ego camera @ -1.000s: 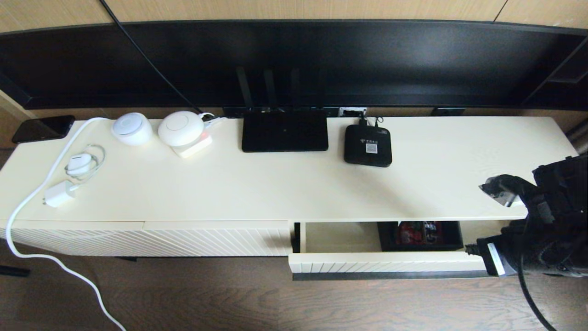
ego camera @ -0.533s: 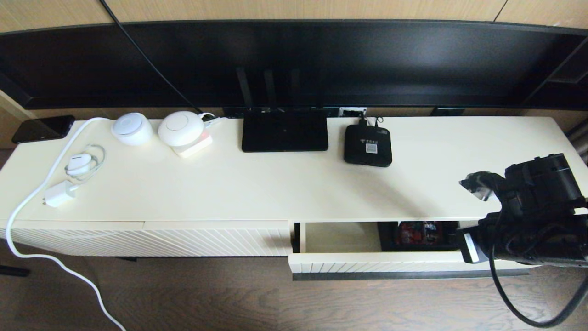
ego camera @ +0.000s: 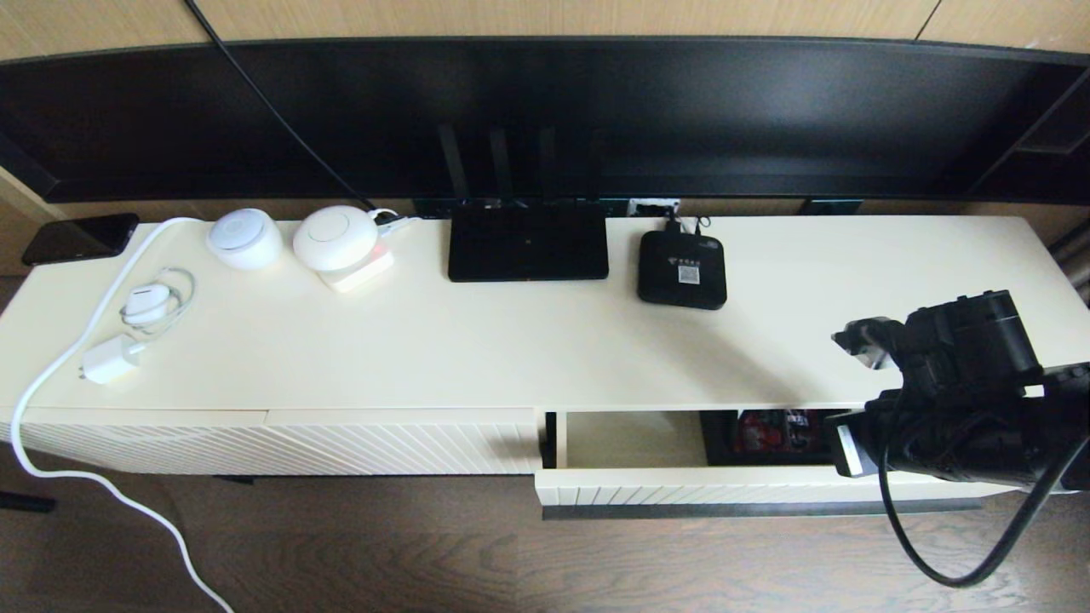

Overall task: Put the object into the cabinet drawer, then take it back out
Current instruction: Open the drawer

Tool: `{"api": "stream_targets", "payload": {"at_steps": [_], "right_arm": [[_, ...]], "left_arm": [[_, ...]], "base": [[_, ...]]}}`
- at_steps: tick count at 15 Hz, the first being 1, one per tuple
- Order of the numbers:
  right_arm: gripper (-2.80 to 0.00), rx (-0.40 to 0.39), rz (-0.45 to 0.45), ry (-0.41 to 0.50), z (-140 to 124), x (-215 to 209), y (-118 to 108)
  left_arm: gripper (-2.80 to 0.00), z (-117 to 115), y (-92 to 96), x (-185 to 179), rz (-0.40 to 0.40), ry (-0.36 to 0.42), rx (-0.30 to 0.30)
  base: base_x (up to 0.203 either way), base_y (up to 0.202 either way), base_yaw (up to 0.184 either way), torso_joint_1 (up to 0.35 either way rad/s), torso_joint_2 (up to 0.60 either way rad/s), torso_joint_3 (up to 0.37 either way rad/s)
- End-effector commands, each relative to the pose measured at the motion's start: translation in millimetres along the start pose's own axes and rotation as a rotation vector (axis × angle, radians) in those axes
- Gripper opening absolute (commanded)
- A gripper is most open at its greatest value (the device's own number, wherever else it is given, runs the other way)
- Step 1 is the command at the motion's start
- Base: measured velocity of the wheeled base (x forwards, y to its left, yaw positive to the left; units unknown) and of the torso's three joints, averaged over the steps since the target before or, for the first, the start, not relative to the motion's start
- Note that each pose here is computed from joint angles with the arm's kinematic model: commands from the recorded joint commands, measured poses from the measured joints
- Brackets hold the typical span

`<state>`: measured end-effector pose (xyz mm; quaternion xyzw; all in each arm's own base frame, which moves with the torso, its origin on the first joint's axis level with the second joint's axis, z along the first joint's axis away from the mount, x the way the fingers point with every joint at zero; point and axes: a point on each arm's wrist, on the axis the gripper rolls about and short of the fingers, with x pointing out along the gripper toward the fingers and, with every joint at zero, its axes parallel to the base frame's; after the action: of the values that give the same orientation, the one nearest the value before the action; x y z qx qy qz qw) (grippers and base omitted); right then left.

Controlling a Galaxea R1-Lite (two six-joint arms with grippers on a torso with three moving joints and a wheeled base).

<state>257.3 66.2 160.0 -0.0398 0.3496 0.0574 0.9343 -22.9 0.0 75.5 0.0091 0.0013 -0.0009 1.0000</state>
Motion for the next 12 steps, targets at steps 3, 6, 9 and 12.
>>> {"api": "stream_targets", "payload": {"at_steps": [3, 6, 9, 12], "right_arm": [[-2.80, 0.001, -0.010, 0.010, -1.3, 11.1, 0.8], [-2.80, 0.002, -0.011, 0.001, -0.8, 16.8, 1.6], [-2.80, 0.001, -0.012, 0.002, -1.0, 17.8, 1.5], [-2.80, -0.016, -0.003, 0.036, -9.6, 18.5, 5.8]], "left_arm": [[-2.80, 0.0, 0.0, 0.1, 0.000, 0.002, 0.000], [-2.80, 0.0, 0.0, 0.1, 0.000, 0.002, 0.000], [-2.80, -0.1, 0.0, 0.0, 0.000, 0.001, 0.000], [-2.80, 0.0, 0.0, 0.1, 0.000, 0.002, 0.000]], "base": [[0.000, 0.000, 0.000, 0.000, 0.00, 0.000], [0.000, 0.000, 0.000, 0.000, 0.00, 0.000], [0.000, 0.000, 0.000, 0.000, 0.00, 0.000], [0.000, 0.000, 0.000, 0.000, 0.00, 0.000]]}}
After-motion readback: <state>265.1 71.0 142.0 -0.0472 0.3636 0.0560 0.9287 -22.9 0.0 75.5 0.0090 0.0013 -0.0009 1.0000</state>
